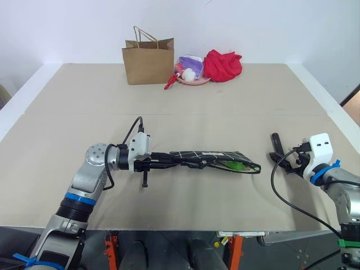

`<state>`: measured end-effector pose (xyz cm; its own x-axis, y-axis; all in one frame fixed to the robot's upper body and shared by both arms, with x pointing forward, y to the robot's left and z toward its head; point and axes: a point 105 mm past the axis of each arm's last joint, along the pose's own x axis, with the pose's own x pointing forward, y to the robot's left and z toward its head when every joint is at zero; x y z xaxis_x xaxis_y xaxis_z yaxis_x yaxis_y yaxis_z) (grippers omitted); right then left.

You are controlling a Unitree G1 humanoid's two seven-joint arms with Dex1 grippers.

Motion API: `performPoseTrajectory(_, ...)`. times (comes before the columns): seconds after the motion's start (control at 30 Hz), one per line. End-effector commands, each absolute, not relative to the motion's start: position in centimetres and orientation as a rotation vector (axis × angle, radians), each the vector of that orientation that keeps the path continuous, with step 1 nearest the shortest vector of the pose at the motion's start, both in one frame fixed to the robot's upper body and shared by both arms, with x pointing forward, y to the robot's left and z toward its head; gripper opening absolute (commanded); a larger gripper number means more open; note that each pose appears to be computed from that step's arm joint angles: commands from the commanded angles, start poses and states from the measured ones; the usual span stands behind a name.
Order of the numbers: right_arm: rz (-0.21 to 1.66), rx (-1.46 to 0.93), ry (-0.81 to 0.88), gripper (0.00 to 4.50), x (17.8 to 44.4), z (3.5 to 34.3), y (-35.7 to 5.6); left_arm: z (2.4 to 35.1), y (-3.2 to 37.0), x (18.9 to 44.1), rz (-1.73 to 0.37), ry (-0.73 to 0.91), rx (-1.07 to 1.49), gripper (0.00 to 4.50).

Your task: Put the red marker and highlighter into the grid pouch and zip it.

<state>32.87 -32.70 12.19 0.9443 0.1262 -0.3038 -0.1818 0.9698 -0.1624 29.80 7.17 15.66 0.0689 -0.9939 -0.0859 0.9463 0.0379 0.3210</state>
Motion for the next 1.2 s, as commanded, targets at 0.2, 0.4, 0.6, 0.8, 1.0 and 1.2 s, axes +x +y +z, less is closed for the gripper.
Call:
performPoseTrajectory(0.2,0.137,-0.207,0.24,4.47,33.0,13.86,-33.19,16.85,7.29,29.87,-1.491,-0.227,0.347,0.0)
performPoseTrajectory(0.4,0.137,-0.207,0.24,4.47,33.0,13.86,-33.19,16.85,7.29,29.87,-1.491,-0.227,0.347,0.0)
performPoseTrajectory(0.6,0.137,-0.207,0.24,4.47,33.0,13.85,-33.19,16.85,7.29,29.87,-1.491,-0.227,0.347,0.0)
performPoseTrajectory(0.8,0.137,-0.207,0.24,4.47,33.0,13.85,-33.19,16.85,7.29,29.87,-1.491,-0.227,0.347,0.0)
performPoseTrajectory(1.0,0.137,-0.207,0.24,4.47,33.0,13.85,-33.19,16.85,7.29,29.87,-1.491,-0.227,0.347,0.0)
performPoseTrajectory(1.2,0.137,-0.207,0.24,4.47,33.0,13.85,-33.19,16.85,7.29,29.87,-1.491,-0.227,0.347,0.0)
